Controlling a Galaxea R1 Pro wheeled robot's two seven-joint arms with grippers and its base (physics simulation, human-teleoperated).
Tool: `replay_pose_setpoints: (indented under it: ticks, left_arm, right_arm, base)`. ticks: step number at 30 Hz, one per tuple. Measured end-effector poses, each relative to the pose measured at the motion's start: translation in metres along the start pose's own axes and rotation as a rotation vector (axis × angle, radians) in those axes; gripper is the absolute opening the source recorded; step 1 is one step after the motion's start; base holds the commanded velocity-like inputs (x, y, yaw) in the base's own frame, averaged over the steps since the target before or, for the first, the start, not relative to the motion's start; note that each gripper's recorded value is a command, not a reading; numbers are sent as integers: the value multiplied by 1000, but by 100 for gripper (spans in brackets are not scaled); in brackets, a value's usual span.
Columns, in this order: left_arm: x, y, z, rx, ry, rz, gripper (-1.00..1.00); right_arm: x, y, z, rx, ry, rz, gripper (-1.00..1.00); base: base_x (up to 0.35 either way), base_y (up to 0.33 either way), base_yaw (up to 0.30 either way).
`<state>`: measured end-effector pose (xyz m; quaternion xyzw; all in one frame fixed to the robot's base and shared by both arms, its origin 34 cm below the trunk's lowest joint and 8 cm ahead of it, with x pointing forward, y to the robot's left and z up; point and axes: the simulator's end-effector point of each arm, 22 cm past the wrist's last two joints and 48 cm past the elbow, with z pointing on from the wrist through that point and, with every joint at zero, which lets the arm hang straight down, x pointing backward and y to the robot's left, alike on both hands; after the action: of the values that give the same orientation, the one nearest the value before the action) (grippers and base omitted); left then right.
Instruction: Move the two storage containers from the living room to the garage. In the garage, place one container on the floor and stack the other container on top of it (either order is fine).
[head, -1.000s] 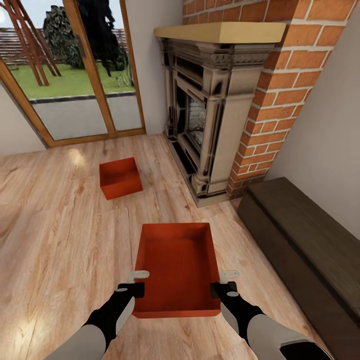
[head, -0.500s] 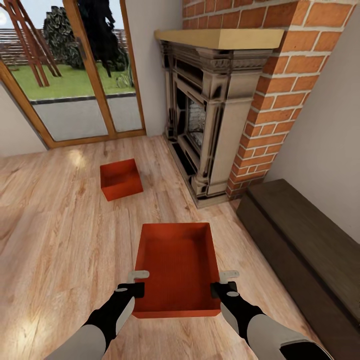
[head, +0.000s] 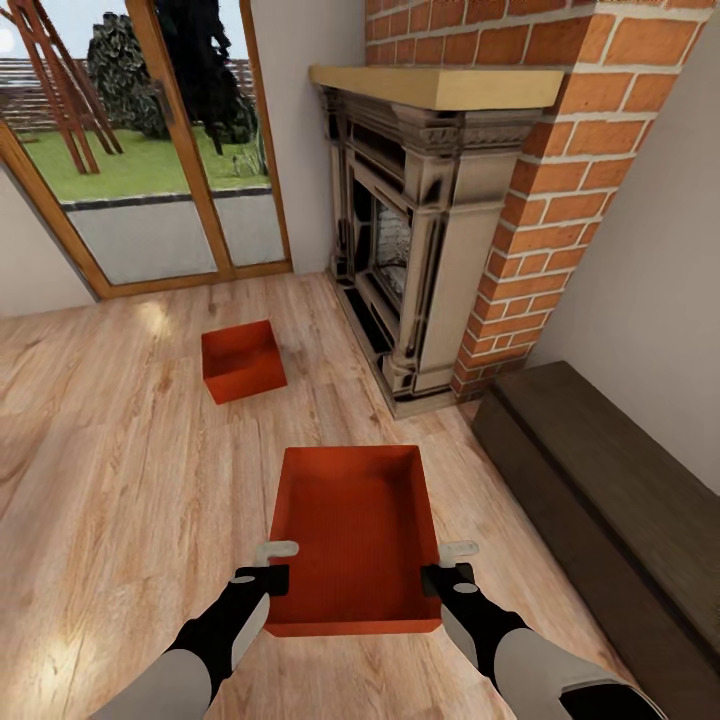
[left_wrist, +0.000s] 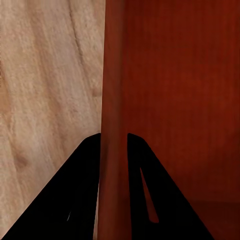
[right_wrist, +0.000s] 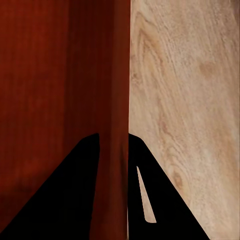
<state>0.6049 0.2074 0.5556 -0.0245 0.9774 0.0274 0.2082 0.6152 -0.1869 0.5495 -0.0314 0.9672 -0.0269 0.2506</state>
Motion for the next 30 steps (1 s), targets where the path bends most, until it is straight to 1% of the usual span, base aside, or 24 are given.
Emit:
replay_pose_setpoints:
  ticks: [30]
  left_arm:
    - [-11, 2, -37, 0, 1, 0, -100]
  right_arm:
    - [-14, -2, -36, 0, 1, 1, -100]
  base:
    - [0, 0, 0]
